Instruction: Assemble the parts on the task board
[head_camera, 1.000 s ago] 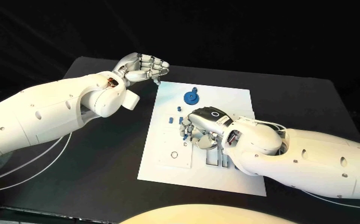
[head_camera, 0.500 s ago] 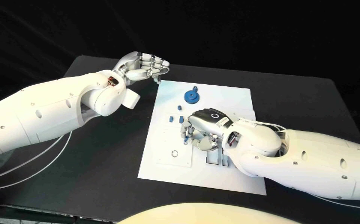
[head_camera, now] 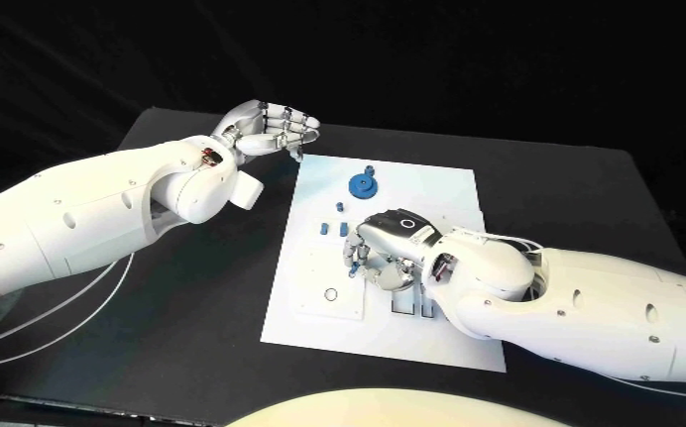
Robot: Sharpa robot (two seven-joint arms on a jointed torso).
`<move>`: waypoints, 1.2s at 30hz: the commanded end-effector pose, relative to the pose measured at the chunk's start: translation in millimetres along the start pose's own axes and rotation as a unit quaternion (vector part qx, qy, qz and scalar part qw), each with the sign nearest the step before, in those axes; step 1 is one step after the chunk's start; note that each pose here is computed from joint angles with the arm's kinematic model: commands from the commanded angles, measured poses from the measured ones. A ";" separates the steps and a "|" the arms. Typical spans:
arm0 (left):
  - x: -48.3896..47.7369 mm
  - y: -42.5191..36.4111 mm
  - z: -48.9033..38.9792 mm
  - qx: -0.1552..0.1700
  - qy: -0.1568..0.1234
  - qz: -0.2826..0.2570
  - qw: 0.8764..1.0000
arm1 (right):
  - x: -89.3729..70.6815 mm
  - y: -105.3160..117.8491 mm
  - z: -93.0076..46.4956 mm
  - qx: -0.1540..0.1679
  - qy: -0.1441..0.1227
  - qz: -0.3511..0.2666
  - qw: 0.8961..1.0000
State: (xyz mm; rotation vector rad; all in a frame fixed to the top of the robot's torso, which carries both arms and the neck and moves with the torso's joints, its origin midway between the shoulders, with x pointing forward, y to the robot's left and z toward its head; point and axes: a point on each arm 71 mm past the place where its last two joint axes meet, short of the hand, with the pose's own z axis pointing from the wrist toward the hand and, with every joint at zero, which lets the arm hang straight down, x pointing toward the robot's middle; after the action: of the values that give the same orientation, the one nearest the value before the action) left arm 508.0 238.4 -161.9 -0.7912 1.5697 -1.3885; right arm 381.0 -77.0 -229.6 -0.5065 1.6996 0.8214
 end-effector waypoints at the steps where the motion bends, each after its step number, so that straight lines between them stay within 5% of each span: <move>1: 1.9 -1.2 0.7 0.004 0.009 -0.002 1.000 | 1.5 2.1 -0.5 -0.004 0.007 -0.007 1.000; 36: 0.8 0.2 0.9 -0.001 0.012 0.004 1.000 | 7.0 -0.6 1.9 0.002 0.026 -0.014 1.000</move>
State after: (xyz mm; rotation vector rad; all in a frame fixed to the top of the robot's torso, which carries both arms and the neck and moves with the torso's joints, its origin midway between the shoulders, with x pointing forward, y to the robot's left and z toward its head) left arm 509.1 239.9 -163.1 -0.7898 1.5810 -1.3823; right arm 381.2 -75.2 -233.4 -0.5231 1.7190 0.8113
